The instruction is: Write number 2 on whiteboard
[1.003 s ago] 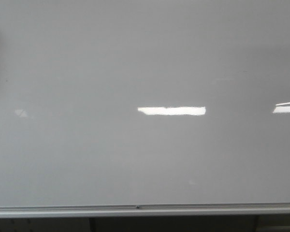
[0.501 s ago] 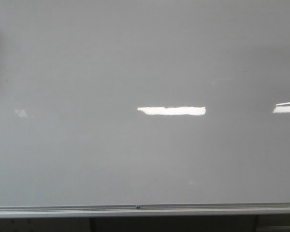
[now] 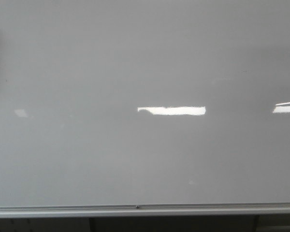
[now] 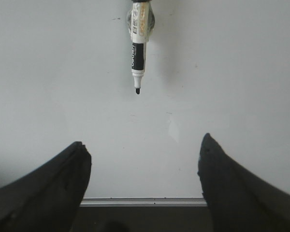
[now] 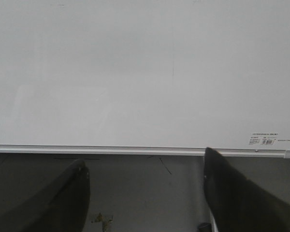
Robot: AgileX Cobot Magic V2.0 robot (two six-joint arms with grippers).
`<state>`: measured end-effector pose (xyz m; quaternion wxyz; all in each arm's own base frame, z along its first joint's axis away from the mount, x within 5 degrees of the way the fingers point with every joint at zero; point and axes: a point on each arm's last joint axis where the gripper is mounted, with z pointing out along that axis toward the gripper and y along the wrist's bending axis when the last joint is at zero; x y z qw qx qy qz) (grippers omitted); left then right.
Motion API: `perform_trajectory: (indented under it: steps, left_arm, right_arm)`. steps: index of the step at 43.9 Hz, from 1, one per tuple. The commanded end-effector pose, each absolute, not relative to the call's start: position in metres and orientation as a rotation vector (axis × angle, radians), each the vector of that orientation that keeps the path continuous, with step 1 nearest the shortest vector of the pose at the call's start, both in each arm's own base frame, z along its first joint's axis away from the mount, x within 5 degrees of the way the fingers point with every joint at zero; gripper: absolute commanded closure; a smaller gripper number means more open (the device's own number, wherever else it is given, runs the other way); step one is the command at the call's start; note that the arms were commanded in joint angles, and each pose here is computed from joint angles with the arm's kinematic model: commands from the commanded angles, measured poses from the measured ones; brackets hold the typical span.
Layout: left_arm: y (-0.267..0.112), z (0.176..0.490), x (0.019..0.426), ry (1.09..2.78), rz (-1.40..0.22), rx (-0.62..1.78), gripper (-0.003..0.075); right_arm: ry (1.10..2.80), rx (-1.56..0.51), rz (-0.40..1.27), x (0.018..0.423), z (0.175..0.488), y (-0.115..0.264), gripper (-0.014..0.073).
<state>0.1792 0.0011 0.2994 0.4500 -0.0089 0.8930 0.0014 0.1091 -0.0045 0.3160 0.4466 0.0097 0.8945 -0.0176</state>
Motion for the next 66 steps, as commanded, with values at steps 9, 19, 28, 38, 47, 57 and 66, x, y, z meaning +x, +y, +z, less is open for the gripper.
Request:
perform_trajectory:
  steps: [9, 19, 28, 38, 47, 57, 66]
  left_arm:
    - [0.001, 0.304, 0.24, 2.186, 0.013, -0.01, 0.0092]
    - [0.002, 0.288, 0.284, 2.25, 0.018, -0.004, 0.0093]
    - [0.001, 0.281, 0.311, 2.209, 0.015, -0.001, 0.0093]
    - [0.001, 0.278, 0.326, 2.13, 0.01, 0.002, 0.012]
    - [0.001, 0.273, 0.332, 2.145, 0.01, 0.002, 0.018]
    - [0.001, 0.267, 0.335, 2.201, 0.012, 0.001, 0.0259]
    - [0.001, 0.266, 0.334, 2.209, 0.016, 0.005, 0.0405]
  right_arm:
    - [2.133, 0.014, -0.055, 0.114, 0.328, -0.005, 0.0072]
    - [2.133, 0.014, -0.055, 0.114, 0.328, -0.005, 0.0072]
    - [2.133, 0.014, -0.055, 0.114, 0.328, -0.005, 0.0072]
    - [2.133, 0.014, -0.055, 0.114, 0.328, -0.005, 0.0072]
    - [2.133, 0.014, -0.055, 0.114, 0.328, -0.005, 0.0072]
    - [2.133, 0.014, -0.055, 0.114, 0.328, -0.005, 0.0072]
    - [2.133, 0.014, -0.055, 0.114, 0.328, -0.005, 0.0072]
